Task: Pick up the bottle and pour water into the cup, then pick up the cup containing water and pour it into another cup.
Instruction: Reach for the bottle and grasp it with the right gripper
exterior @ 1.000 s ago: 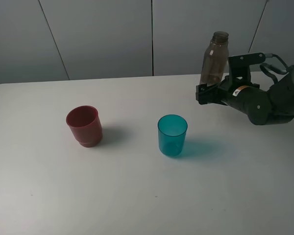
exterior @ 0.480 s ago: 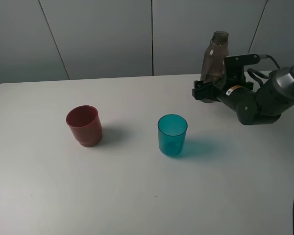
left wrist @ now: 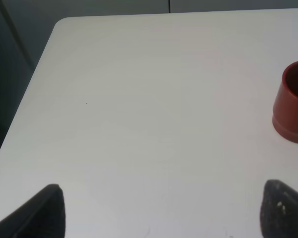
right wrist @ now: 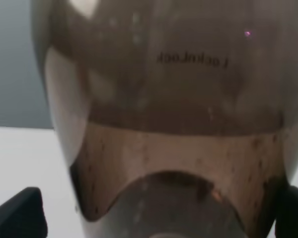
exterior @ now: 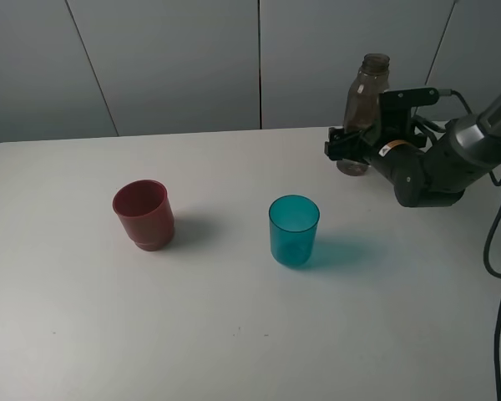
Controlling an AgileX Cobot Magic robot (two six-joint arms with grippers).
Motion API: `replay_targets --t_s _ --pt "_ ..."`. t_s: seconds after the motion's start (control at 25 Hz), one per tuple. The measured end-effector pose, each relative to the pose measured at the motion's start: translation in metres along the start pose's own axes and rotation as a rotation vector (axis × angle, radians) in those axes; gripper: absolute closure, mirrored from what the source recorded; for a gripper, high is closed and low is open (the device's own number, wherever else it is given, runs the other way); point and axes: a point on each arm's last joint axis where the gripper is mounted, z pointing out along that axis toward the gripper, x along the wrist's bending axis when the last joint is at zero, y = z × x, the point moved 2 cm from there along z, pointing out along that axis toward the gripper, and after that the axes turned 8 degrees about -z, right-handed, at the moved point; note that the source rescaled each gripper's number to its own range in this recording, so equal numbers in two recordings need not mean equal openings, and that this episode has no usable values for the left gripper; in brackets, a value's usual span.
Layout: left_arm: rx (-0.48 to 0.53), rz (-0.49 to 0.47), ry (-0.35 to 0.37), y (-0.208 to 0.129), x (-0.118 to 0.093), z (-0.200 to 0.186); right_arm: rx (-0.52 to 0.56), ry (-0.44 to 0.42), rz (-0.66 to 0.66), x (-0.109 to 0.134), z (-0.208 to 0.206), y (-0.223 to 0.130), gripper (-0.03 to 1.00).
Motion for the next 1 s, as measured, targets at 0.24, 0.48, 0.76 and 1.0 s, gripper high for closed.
replay_targets --t_s 0.24,0.48,0.76,1.0 --pt "0.000 0.000 0.000 0.000 0.000 0.000 -0.026 -0.016 0.014 -0.002 0.002 0.005 -0.03" --pt "0.000 0.000 0.000 0.000 0.000 0.000 -0.041 -0.026 0.035 -0.002 0.004 0.000 -0.03" --pt "0.000 0.000 0.000 0.000 0.000 0.000 -0.056 -0.033 0.068 -0.001 0.010 -0.009 -0.03" --pt "0.000 0.000 0.000 0.000 0.000 0.000 -0.092 -0.035 0.098 0.000 0.021 -0.003 -0.03"
